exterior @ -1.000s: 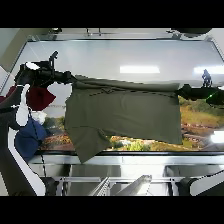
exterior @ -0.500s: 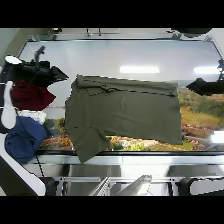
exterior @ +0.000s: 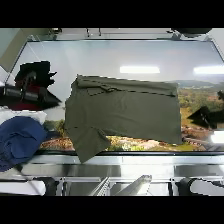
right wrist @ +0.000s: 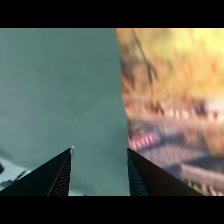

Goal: Fold the shirts.

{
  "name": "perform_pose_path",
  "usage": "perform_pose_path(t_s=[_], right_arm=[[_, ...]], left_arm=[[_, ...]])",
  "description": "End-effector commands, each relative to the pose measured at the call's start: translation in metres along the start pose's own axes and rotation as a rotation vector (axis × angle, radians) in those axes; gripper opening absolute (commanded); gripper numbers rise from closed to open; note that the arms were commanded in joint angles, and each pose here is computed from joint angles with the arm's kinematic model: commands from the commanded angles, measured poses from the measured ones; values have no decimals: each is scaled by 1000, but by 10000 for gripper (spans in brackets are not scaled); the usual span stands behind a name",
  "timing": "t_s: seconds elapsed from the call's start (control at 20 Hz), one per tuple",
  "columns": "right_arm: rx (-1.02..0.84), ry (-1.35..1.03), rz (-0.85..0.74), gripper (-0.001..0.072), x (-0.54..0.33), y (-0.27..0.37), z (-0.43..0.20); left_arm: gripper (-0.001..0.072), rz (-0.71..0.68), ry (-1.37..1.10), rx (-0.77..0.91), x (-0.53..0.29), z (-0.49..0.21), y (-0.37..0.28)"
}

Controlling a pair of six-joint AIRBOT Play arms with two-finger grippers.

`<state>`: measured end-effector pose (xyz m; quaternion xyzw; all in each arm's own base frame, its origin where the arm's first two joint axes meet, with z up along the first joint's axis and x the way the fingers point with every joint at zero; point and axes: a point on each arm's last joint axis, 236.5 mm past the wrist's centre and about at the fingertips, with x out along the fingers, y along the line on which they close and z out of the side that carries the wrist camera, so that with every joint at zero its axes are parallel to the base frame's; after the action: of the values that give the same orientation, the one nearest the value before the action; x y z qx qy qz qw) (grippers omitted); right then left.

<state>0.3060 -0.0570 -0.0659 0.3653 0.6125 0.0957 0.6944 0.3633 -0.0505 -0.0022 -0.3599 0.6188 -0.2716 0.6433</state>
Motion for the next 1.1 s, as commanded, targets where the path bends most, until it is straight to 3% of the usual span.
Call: perform_pose_path(t_s=[0.0, 0.15, 0.4, 0.5, 0.6, 0.65, 1.05], right_arm=[[74, 45, -28, 399, 26, -24, -47], [61, 101, -33, 399, 49, -27, -62], [16, 127, 50, 398, 75, -1, -60], [5, 110, 81, 361, 78, 7, -55], [7, 109, 83, 61, 77, 7, -55], [8, 108, 83, 17, 77, 7, -55], [9, 97, 79, 17, 77, 6, -52]], left_arm=[[265, -4, -4, -121, 21, -69, 12], [265, 15, -14, -171, 26, -106, 21], [265, 188, -66, -208, 11, -143, 55], [265, 215, -97, -221, 12, -149, 60], [266, 216, -102, -231, 19, -159, 63], [266, 212, -93, -239, 23, -165, 64], [285, 221, 17, -245, 76, -174, 77]])
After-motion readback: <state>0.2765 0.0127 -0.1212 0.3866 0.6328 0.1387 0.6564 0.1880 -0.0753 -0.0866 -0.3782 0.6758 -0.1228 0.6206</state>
